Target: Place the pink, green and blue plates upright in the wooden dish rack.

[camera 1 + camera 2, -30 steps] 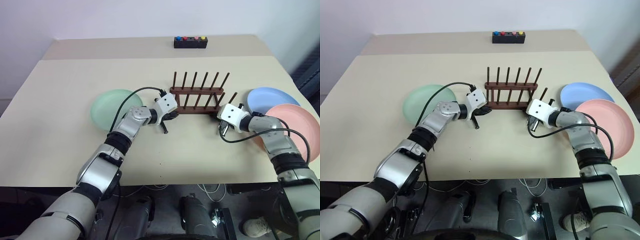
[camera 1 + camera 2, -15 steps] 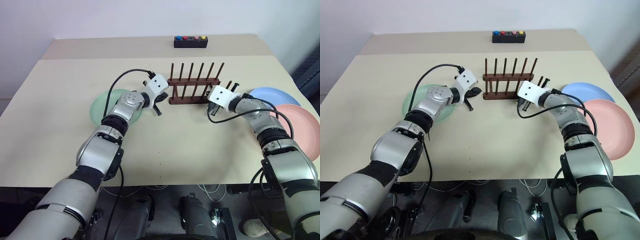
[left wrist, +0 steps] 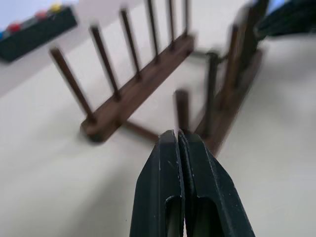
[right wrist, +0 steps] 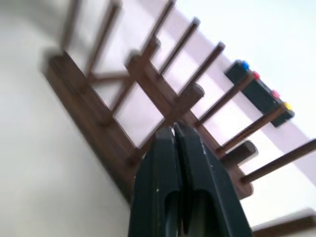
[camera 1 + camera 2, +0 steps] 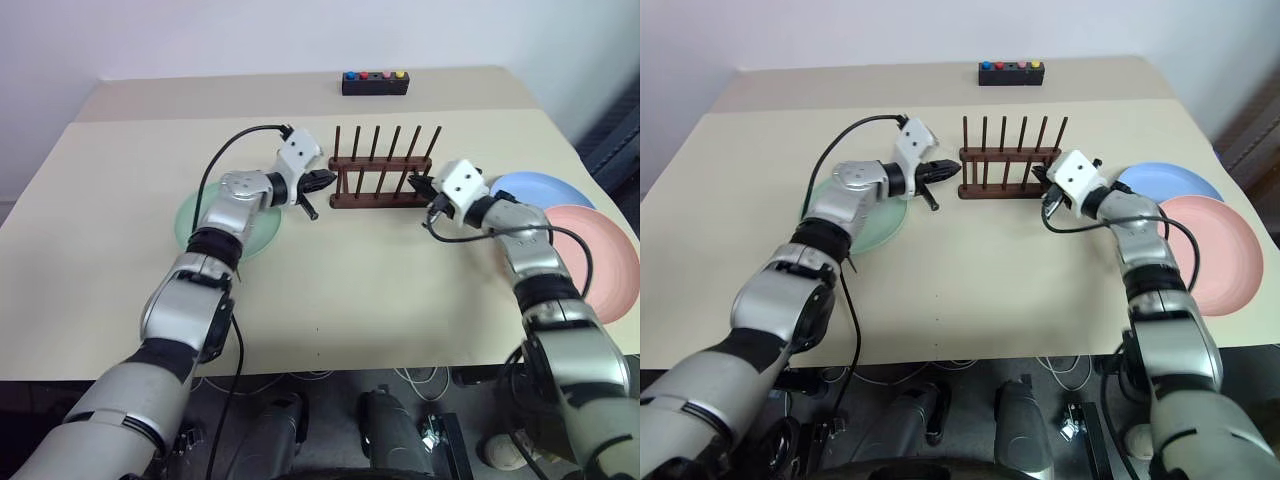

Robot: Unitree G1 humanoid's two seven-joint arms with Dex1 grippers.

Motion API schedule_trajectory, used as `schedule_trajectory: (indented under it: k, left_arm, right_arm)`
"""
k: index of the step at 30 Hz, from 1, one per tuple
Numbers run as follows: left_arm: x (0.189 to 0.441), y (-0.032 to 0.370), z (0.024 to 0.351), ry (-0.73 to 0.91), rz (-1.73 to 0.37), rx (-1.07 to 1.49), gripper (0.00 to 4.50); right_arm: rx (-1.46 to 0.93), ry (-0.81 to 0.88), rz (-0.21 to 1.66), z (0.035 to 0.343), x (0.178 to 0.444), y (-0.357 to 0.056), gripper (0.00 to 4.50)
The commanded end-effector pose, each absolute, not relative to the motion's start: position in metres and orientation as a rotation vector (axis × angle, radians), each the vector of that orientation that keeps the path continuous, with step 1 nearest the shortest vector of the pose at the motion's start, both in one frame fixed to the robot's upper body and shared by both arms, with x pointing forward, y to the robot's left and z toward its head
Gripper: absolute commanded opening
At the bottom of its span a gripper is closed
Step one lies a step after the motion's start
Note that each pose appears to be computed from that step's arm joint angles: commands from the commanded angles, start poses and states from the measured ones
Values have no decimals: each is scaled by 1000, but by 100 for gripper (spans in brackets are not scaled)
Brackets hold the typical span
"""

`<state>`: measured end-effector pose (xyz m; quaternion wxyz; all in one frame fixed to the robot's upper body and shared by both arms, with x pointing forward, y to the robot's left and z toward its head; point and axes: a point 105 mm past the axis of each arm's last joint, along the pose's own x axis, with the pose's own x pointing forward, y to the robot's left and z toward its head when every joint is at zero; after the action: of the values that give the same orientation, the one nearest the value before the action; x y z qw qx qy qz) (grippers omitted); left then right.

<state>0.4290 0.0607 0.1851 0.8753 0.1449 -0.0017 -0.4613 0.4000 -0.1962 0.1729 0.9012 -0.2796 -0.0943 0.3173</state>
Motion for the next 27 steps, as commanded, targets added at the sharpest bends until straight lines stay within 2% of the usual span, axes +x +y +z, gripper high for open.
schedule_trajectory:
  k: [1, 3, 6, 9, 10, 12, 13, 18, 20, 23, 27]
  left_arm:
    - [403, 80, 207, -32, -1013, 190, 6]
    - [384, 90, 207, -10, -1047, 164, 6]
    - [359, 100, 219, 18, -1113, 35, 92]
    - [341, 105, 250, -26, -1168, -46, 245]
    - [336, 107, 254, -28, -1180, -29, 285]
    - [329, 115, 258, -19, -1194, 5, 401]
    - [326, 118, 258, -9, -1203, 9, 445]
    - [325, 128, 256, -107, -1153, 75, 449]
    - [316, 128, 253, -154, -1180, 120, 449]
    - [291, 129, 249, -156, -1313, 60, 449]
    - [275, 135, 254, -155, -1415, -50, 449]
  right_arm:
    - [-438, -290, 693, 219, 366, -204, 4]
    - [-380, -261, 750, 224, 346, -204, 4]
    - [-231, -232, 860, 235, 323, -200, 91]
    - [-157, -205, 938, 243, 309, -198, 237]
    - [-171, -201, 934, 244, 310, -200, 279]
    - [-193, -204, 885, 247, 316, -208, 393]
    - [-214, -202, 853, 247, 320, -213, 432]
    - [-264, -91, 706, 232, 338, -236, 442]
    - [-287, -29, 643, 226, 341, -246, 442]
    - [-313, 56, 625, 220, 332, -254, 442]
    - [-348, 201, 553, 207, 314, -275, 442]
